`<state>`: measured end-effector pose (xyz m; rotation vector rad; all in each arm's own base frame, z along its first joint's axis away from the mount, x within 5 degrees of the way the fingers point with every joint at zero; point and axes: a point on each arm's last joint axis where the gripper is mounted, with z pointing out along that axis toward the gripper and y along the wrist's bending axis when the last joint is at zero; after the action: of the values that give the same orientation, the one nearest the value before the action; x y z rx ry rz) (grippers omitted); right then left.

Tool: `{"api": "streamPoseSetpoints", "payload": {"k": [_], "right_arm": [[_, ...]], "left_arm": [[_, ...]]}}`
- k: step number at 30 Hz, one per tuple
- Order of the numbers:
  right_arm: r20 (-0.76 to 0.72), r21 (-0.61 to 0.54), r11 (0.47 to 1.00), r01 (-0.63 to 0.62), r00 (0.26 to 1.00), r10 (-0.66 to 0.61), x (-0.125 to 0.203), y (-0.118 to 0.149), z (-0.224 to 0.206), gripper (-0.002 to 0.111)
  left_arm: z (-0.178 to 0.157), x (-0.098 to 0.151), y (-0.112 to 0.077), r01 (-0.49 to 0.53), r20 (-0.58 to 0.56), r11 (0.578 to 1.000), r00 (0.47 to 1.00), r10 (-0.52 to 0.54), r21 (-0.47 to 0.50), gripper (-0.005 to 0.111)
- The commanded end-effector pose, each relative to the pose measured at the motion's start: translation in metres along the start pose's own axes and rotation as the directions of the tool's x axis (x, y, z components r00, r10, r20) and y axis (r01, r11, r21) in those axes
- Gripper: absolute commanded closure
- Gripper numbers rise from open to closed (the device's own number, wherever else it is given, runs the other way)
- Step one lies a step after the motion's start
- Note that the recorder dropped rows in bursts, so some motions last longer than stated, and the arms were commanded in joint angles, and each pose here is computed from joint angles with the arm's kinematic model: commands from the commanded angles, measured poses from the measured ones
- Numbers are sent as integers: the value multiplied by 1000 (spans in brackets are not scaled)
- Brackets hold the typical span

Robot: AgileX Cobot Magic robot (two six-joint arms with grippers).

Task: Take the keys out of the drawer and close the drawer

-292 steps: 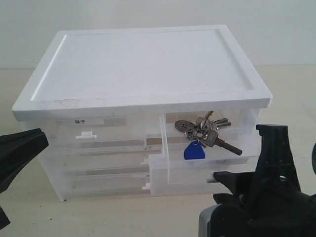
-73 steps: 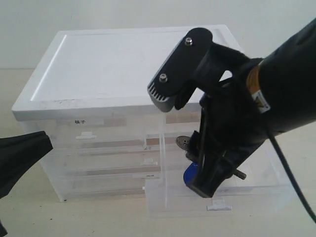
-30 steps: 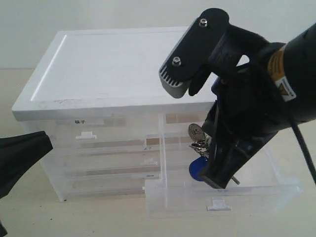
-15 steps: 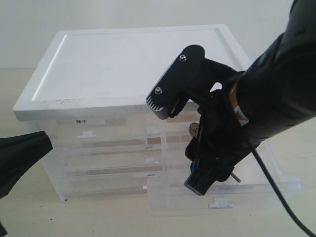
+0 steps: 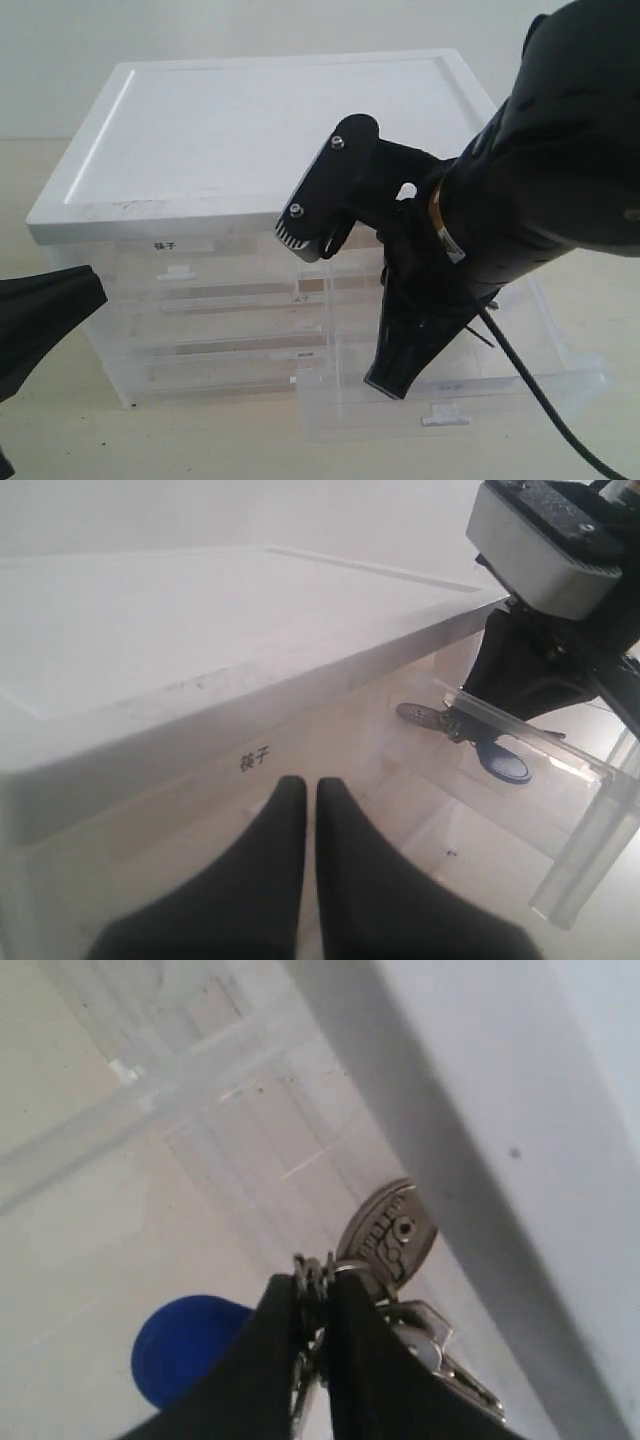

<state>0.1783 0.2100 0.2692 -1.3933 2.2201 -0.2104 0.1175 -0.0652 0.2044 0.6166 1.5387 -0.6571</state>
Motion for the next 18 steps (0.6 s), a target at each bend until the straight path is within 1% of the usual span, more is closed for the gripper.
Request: {"api": "streamPoseSetpoints", "payload": {"k": [1, 6, 18], "right_arm": [[15, 17, 999, 30, 999, -30, -3, -6, -10, 108], [130, 43, 999, -11, 992, 5, -7, -18, -41, 108], [299, 68, 995, -76, 953, 52, 10, -32, -91, 108]], "left_arm": [[0, 1, -1, 11, 6, 1000, 1000, -11, 4, 102], [0, 1, -1, 11, 6, 1000, 1000, -11, 4, 102], [0, 1, -1, 11, 6, 1000, 1000, -11, 4, 102]]}}
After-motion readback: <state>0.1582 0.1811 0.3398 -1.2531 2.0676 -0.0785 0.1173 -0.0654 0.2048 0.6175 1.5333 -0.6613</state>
